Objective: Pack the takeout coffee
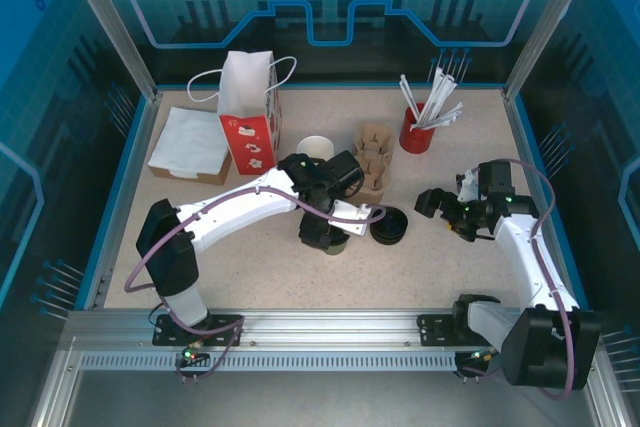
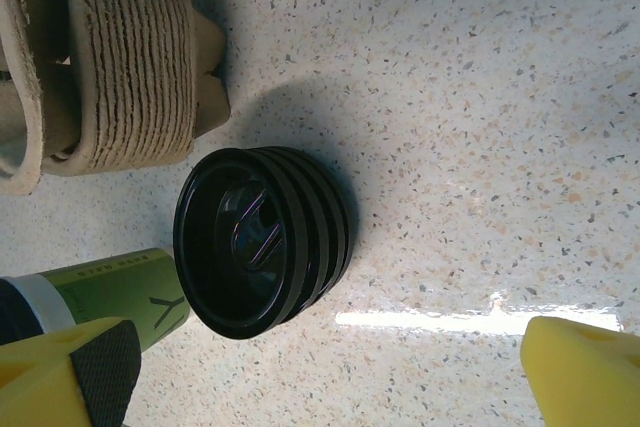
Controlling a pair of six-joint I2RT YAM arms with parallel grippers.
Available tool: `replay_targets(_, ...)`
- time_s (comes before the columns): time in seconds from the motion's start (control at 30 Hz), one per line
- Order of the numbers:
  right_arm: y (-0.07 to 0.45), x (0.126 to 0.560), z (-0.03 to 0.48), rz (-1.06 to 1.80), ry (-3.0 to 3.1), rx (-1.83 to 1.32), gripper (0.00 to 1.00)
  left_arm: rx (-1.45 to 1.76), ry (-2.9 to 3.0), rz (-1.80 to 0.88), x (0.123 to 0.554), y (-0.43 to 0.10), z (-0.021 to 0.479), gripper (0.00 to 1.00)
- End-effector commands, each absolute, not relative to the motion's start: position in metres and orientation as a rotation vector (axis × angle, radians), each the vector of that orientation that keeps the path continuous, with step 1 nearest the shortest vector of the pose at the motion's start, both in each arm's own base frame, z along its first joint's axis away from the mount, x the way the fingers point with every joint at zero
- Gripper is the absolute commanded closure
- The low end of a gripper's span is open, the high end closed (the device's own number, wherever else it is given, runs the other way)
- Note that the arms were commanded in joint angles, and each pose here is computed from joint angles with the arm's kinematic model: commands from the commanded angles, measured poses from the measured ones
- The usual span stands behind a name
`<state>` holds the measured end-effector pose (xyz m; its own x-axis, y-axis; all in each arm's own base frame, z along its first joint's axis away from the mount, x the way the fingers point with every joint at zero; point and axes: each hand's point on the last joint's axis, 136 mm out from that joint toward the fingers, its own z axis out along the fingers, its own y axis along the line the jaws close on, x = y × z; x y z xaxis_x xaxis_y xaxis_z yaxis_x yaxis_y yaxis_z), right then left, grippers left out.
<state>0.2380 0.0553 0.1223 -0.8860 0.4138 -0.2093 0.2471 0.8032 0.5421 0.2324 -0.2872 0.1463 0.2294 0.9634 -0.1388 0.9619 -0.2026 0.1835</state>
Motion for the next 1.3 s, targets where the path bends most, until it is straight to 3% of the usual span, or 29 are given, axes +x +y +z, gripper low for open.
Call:
replay_targets(0.0, 0.056, 0.237, 0.125, 0.777, 2.659, 0.488, 0.00, 2.121, 1.769, -0.070, 0.231, -0.299, 0.189, 0.11)
replay_targets(0.37, 0.076, 0.237, 0.143, 0.793, 2.692, 0.330, 0.06, 1.564, 1.862, -0.234, 0.226, -0.277, 0.241, 0.10)
replay_targets(0.57, 0.109, 0.229, 0.147, 0.756, 2.742, 0.191, 0.09, 0.935, 2.121, -0.438, 0.236, -0.244, 0.256, 0.12)
replay_targets(0.87, 0.177, 0.231, 0.178, 0.733, 2.742, -0.070, 0.10, 0.103, 2.338, -0.788, 0.251, -0.210, 0.220, 0.16)
replay_targets(1.07, 0.221, 0.224, 0.174, 0.735, 2.802, -0.224, 0.13, -0.023, 2.491, -1.087, 0.239, -0.236, 0.195, 0.19)
replay_targets(1.27, 0.243, 0.223, 0.159, 0.670, 2.870, -0.317, 0.18, -0.001, 2.593, -1.102, 0.239, -0.247, 0.177, 0.26)
